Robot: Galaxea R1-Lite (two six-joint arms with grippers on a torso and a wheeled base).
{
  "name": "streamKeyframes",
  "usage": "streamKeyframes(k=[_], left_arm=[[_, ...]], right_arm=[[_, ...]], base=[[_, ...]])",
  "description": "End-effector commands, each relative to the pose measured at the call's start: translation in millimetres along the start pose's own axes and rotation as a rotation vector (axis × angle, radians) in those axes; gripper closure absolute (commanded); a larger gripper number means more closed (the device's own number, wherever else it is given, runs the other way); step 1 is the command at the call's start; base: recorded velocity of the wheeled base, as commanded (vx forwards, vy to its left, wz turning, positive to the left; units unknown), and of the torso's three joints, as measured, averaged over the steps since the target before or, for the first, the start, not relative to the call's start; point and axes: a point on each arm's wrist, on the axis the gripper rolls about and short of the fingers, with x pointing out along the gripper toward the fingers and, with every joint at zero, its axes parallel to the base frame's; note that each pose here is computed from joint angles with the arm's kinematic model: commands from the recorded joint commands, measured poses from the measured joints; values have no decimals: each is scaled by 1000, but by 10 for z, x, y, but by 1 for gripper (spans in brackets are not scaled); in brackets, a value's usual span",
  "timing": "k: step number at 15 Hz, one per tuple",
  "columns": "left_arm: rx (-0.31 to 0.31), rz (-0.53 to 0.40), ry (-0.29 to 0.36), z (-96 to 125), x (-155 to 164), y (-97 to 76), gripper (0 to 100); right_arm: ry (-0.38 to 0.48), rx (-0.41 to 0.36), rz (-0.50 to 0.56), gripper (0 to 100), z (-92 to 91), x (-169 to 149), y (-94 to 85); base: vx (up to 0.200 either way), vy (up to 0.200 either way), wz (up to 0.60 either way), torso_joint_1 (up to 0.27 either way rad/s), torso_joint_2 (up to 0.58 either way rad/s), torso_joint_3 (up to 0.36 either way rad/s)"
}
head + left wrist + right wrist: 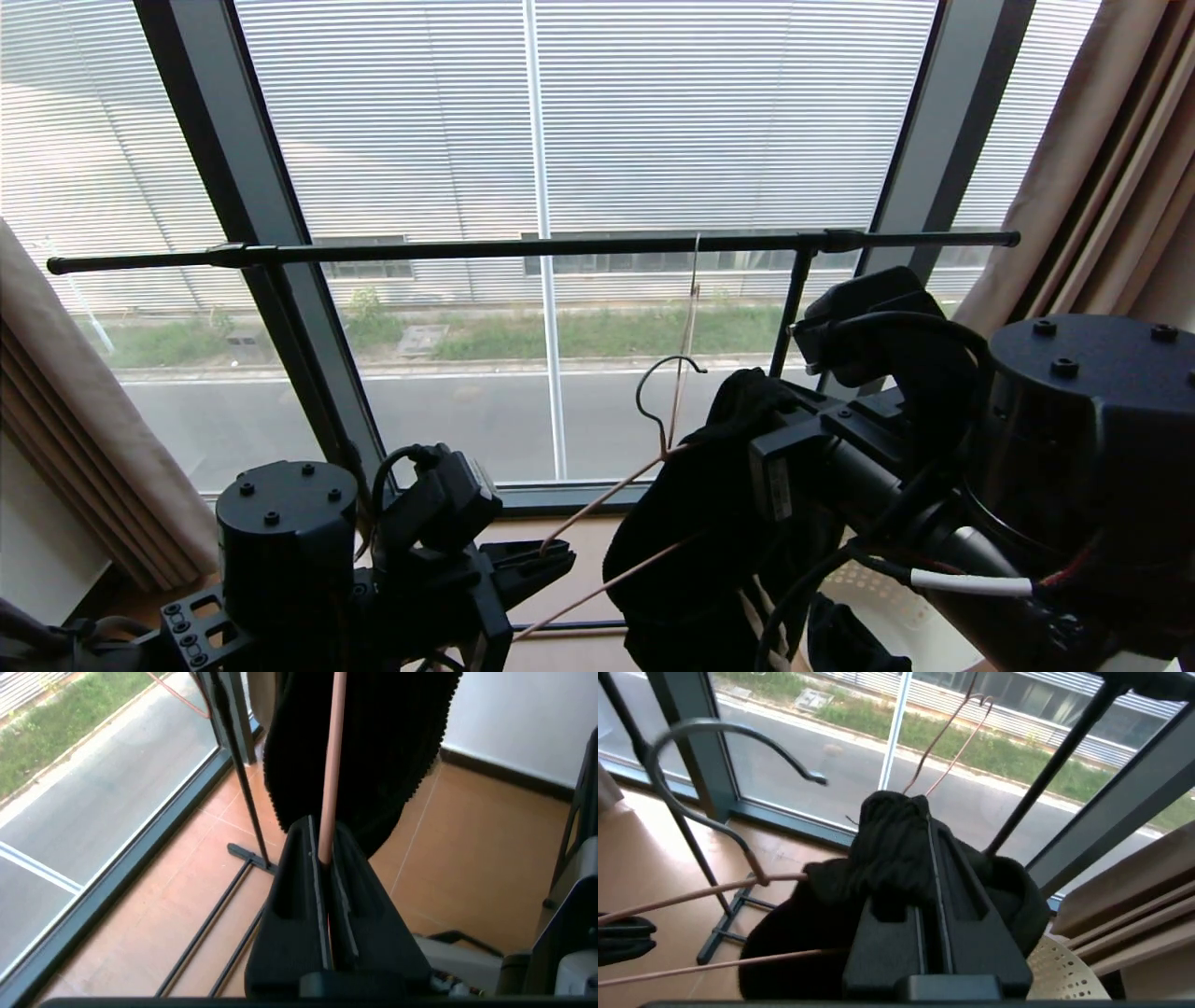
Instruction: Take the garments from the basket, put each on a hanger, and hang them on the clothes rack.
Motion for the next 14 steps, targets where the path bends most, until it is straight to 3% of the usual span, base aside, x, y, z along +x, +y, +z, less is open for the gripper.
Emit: streamKeyframes(k=[1,2,14], left_arm=[[-11,7,2,-17,-16,-5,100],[-13,13,-8,-17,-29,-9,100],[3,-7,-15,-19,-21,-51,100]], right_arm=[[4,-2,-8,100,-7,18,1],[9,-6,-8,0,-28,30,11],[15,15,-11,0,-36,90,66]], base=[[0,0,0,0,0,0],[0,0,0,0,0,0],[0,0,0,0,0,0]])
